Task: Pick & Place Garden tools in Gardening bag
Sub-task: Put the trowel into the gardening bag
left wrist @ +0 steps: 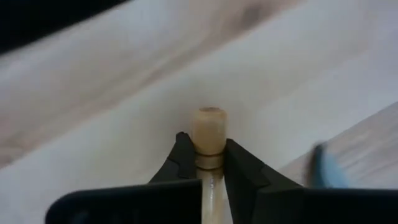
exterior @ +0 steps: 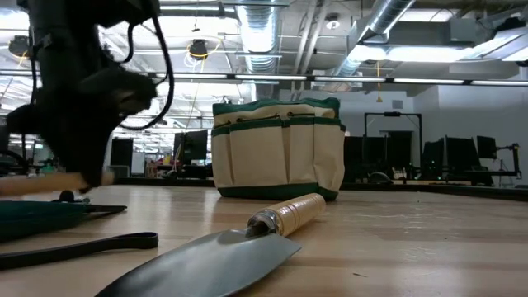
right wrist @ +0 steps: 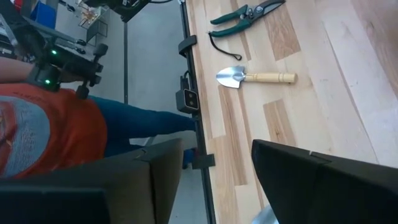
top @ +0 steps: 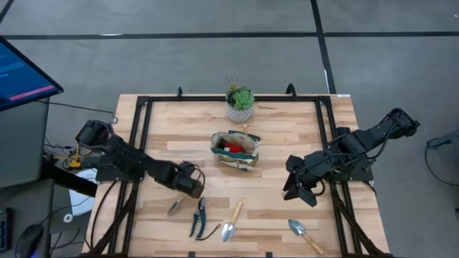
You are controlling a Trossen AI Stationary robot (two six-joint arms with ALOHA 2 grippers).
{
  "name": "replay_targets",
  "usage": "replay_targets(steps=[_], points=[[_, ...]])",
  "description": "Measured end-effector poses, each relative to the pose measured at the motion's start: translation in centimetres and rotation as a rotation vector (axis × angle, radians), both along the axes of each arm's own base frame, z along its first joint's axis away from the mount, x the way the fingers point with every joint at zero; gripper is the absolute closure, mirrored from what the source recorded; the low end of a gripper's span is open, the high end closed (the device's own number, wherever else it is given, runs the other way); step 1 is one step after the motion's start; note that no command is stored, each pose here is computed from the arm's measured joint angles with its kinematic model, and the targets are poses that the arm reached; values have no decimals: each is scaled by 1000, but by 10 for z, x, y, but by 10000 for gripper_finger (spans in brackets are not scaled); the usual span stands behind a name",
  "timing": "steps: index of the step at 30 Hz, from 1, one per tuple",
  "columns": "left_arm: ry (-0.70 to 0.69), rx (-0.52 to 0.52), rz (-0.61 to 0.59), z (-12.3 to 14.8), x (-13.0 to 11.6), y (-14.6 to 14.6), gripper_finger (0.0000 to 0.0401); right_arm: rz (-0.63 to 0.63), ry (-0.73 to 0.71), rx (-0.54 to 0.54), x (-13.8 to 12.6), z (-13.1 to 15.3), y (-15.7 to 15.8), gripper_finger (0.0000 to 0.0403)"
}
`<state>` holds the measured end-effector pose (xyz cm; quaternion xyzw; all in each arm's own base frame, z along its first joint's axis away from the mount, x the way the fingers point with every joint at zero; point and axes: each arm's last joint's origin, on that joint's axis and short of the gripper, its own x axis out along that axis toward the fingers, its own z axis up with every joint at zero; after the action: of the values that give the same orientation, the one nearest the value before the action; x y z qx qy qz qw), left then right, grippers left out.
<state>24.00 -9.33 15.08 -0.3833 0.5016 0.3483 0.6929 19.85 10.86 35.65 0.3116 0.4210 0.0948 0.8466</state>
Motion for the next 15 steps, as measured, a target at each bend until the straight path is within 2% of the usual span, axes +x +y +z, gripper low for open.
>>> replay_targets(steps=[4,9,12,15], points=[[-110,35,32,21,-4,4,393,0,0,0,0,0,0,219],[-384,120,149,69,-18,16,394,0,0,0,0,0,0,218],[-595,233,258,105,-32,28,394,0,0,0,0,0,0,218],[-790,399,374,140,-46,41,394,-3,-2,-2,0,0,0,221]])
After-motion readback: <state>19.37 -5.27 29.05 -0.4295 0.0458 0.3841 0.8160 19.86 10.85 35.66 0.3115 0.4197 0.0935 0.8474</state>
